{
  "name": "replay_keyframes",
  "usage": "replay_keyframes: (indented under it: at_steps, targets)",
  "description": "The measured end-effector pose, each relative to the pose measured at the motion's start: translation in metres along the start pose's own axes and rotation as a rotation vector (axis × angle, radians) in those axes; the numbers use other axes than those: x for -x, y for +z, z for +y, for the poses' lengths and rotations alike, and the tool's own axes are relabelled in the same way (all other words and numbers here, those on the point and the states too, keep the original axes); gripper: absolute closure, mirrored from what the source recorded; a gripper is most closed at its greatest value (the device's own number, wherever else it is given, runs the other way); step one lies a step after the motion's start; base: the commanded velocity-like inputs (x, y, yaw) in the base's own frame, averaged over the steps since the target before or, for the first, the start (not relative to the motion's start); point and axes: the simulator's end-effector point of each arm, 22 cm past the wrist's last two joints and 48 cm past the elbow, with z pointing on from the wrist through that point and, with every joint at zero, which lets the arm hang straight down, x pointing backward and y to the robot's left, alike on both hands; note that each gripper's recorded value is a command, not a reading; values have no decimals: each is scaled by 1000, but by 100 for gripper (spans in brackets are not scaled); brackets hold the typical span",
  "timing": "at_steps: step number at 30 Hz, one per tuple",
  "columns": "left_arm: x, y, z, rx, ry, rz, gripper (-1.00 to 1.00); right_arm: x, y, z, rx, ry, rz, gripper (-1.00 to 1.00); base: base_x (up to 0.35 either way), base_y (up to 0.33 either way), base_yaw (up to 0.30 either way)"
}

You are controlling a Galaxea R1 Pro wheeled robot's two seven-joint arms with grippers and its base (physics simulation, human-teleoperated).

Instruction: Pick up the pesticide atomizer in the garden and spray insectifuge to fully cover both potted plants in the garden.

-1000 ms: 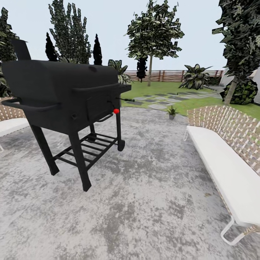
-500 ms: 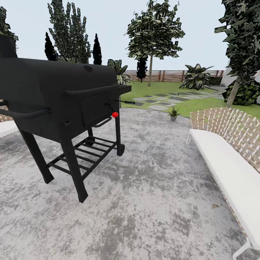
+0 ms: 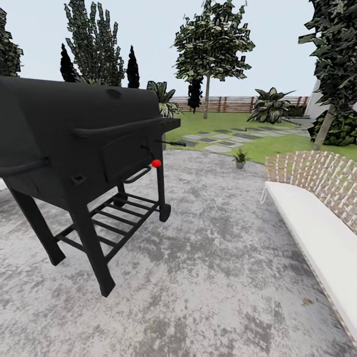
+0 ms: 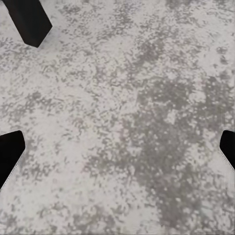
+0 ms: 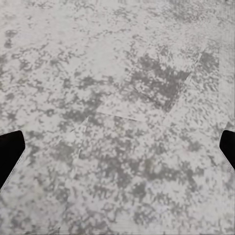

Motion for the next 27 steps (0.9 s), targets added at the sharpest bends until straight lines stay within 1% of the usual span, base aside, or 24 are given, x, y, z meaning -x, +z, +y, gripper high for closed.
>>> replay_keyframes:
  at_steps: [24,27]
  targets:
    - [0,0,1,2,1,0,-100,0,0,2,8,-1,-1,-100,339,0,0]
    - [0,0,0,1,1,0,-100,1,0,2,6,2,-1,-100,336,-44,-83]
